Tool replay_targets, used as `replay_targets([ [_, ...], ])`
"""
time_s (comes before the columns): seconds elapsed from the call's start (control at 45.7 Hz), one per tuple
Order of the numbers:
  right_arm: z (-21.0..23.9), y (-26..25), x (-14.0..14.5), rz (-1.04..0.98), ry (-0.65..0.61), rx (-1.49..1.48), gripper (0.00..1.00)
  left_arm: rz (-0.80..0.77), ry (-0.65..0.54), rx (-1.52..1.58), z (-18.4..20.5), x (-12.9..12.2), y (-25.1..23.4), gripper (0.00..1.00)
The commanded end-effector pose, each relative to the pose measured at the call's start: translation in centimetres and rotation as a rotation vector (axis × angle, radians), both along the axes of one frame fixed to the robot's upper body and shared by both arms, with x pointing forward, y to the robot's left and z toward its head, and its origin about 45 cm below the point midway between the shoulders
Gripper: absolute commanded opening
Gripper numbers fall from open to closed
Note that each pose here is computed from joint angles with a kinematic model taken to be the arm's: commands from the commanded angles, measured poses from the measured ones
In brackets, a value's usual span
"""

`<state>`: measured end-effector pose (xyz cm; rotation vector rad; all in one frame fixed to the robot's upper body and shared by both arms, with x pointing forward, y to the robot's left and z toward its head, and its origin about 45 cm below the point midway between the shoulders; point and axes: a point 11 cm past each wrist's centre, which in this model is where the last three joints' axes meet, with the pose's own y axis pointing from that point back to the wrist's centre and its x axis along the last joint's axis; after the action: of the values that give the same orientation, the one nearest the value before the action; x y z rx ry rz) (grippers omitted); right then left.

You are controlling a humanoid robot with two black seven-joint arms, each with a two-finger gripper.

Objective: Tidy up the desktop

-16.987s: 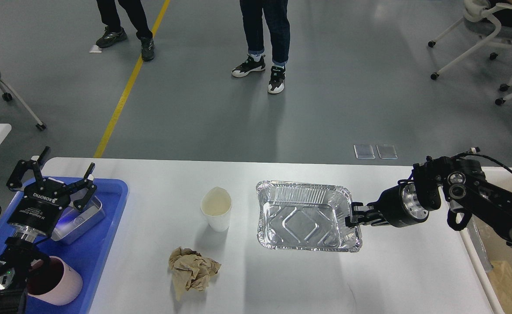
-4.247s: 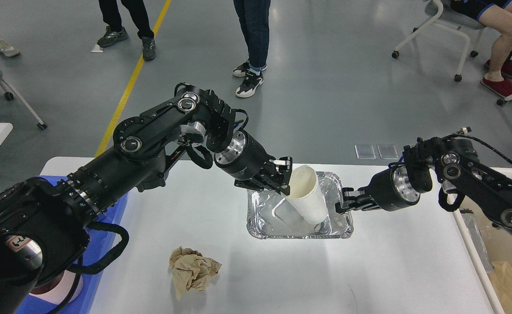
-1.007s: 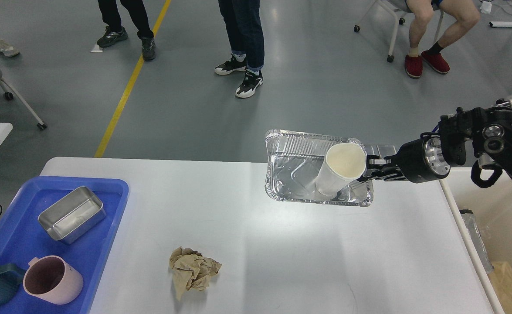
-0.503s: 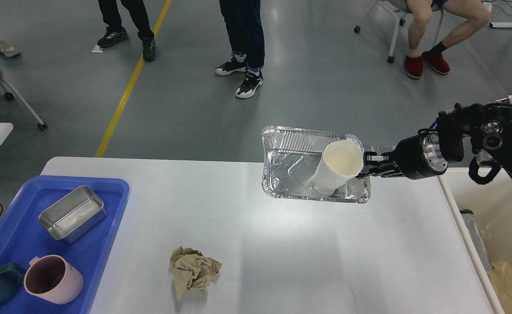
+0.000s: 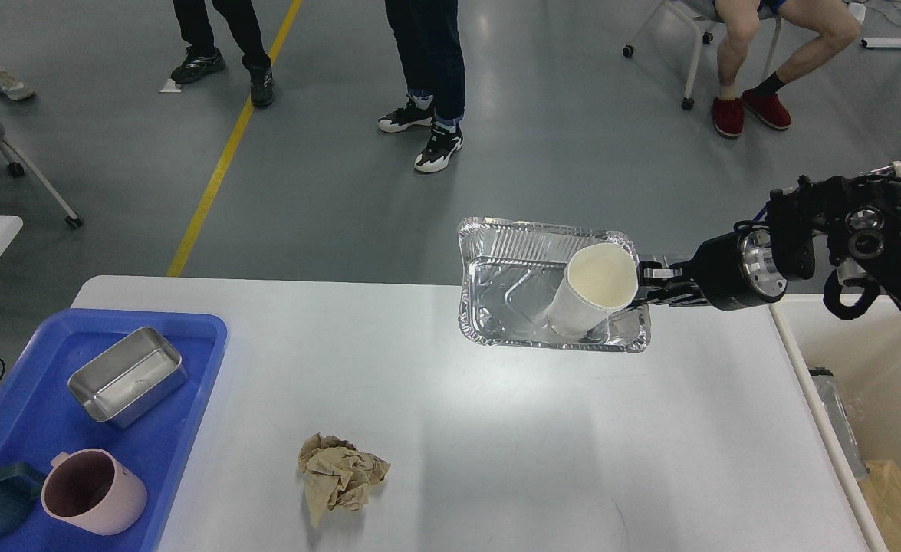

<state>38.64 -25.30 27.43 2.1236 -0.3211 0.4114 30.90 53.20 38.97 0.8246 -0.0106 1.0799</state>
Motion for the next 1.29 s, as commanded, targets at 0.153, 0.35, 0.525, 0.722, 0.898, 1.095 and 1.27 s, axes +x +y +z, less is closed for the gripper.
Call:
replay_targets([
  [0.153, 0.0, -0.4, -0.1, -0.005, -0.001, -0.006, 0.0, -0.174, 0.373, 0.253, -2.0, 2.2, -4.7, 0.98],
  [0.35, 0.0, -0.5, -0.1, -0.007, 0.001, -0.008, 0.0, -0.254, 0.482, 0.33, -3.6, 0.6, -5.8, 0.98],
  [0.525, -0.2, -0.7, -0.2, -0.011, 0.005, -0.011, 0.0, -0.34, 0.508, 0.352, -5.1, 1.8, -8.9, 0.98],
  [0.722, 0.0, -1.2, -0.1, -0.022, 0.0, -0.014, 0.0, -0.529, 0.54, 0.33, -9.1, 4.0, -16.1, 0.98],
  [0.898, 0.0, -1.4, -0.2, -0.026, 0.002, -0.017, 0.0, -0.703, 0.571, 0.301, -12.6, 4.5, -23.1, 0.98],
  [1.095, -0.1, -1.5, -0.2, -0.027, 0.004, -0.018, 0.0, -0.808, 0.694, 0.345, -17.2, 2.5, -26.3, 0.98],
  [1.27, -0.1, -1.5, -0.2, -0.027, 0.004, -0.018, 0.0, -0.892, 0.731, 0.406, -19.9, 1.3, -28.7, 0.98],
])
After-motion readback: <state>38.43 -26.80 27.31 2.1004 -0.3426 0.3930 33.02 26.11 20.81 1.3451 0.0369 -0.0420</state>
